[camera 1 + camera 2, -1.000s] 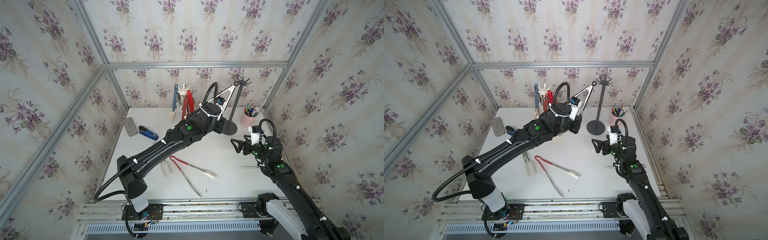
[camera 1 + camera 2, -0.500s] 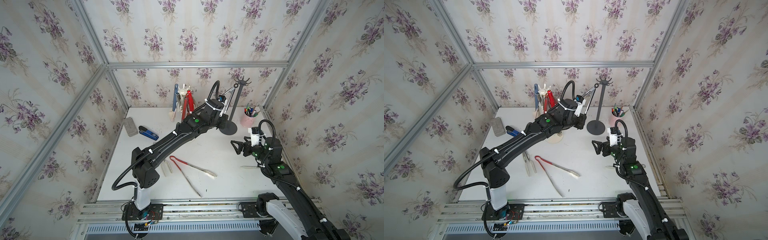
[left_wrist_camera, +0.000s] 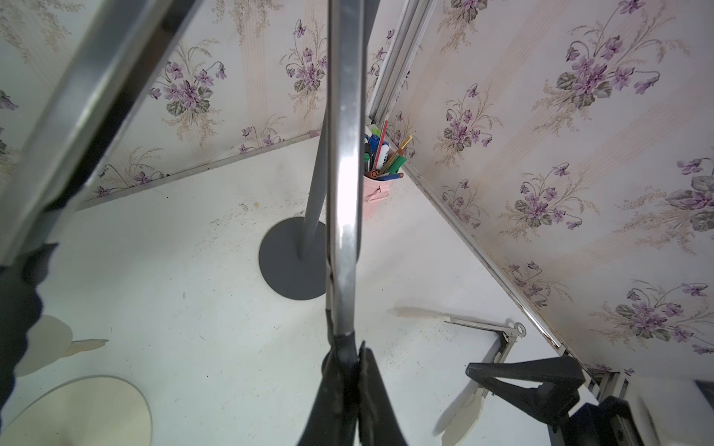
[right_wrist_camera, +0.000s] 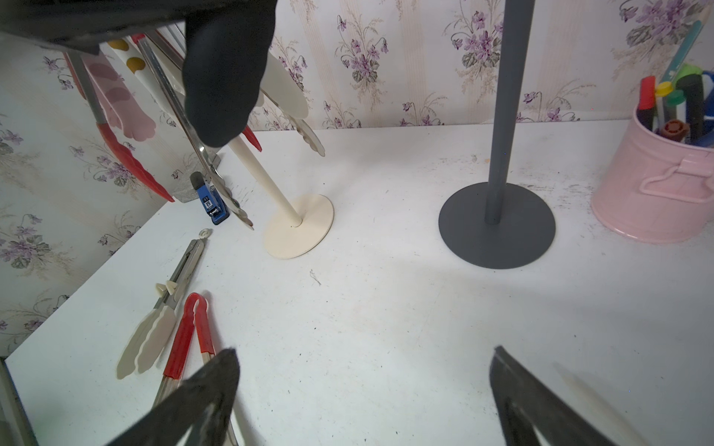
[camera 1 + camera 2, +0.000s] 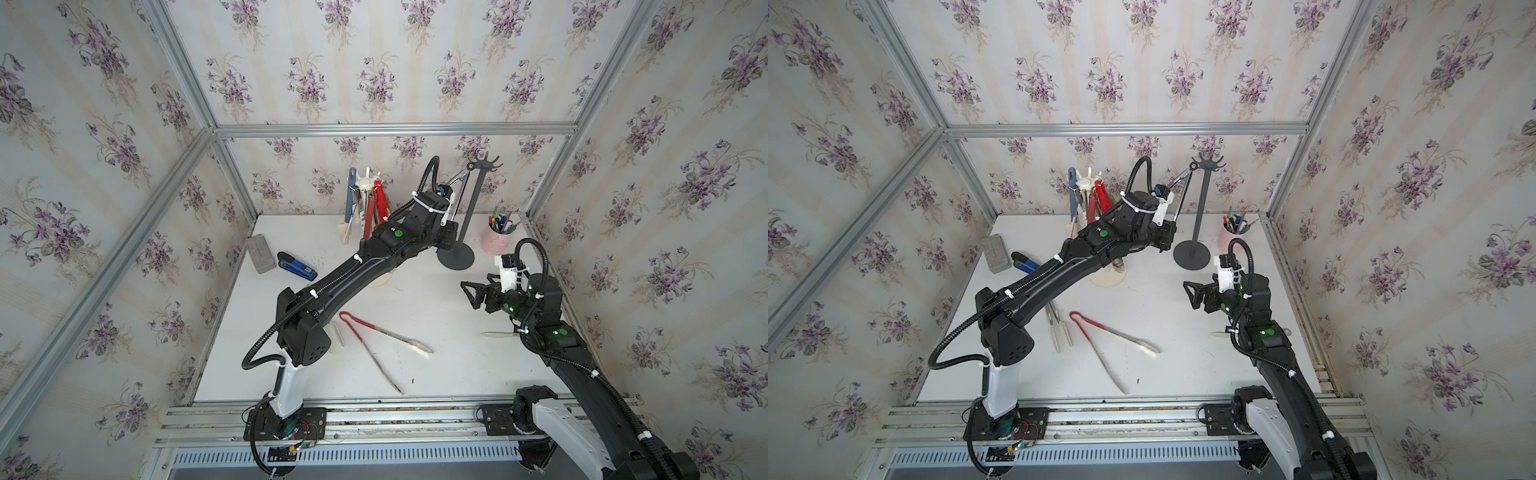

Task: Hang food tongs on kitchen utensil racks
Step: Hang the food tongs on the rack.

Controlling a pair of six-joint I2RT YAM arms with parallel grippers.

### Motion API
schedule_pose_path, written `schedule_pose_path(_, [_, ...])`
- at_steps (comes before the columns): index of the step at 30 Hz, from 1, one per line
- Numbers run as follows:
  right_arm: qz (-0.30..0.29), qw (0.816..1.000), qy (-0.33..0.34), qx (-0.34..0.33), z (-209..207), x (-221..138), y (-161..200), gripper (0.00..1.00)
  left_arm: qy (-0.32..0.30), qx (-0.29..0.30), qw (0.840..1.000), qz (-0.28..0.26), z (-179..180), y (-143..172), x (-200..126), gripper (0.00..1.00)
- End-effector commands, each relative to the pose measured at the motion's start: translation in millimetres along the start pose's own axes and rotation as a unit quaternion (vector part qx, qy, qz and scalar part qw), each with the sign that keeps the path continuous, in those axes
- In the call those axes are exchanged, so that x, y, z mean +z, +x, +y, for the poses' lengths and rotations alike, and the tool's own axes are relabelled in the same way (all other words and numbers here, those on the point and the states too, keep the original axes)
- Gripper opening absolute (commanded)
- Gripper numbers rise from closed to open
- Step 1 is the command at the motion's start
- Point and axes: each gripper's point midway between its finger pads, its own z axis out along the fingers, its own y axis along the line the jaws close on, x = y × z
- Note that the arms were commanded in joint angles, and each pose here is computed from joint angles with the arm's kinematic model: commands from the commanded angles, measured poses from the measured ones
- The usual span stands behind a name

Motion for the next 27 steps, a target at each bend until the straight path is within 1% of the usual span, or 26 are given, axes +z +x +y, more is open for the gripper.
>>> schedule_pose_path(1, [-0.008,1.000,0.000,-0.009,0,0,-4,1.00,0.011,-0.007,1.000,-0.018,-2,-13,1,0.00])
schedule_pose_path(3, [-0.007,1.000,-0.001,-0.011,0,1,-4,1.00,0.017,-0.007,1.000,-0.021,-2,-16,2,0.00])
schedule_pose_path(7, [-0.007,1.000,-0.001,-0.013,0,1,-4,1.00,0.025,-0.015,1.000,-0.011,0,-12,10,0.00])
schedule_pose_path(15, [-0.007,1.000,-0.003,-0.017,1,0,-4,1.00,0.053,-0.021,0.998,0.009,-8,-1,18,0.00])
schedule_pose_path(22, [-0.007,1.000,0.001,-0.022,0,-1,-5,1.00,0.055,-0.026,0.998,0.018,-8,5,20,0.00])
schedule_pose_path(24, [-0.008,1.000,0.002,-0.018,0,-2,-5,1.00,0.057,-0.026,0.998,0.019,-8,6,21,0.03])
schedule_pose_path(27, [-0.005,1.000,0.007,-0.003,-3,-1,-4,1.00,0.059,-0.025,0.998,0.019,-9,6,20,0.13])
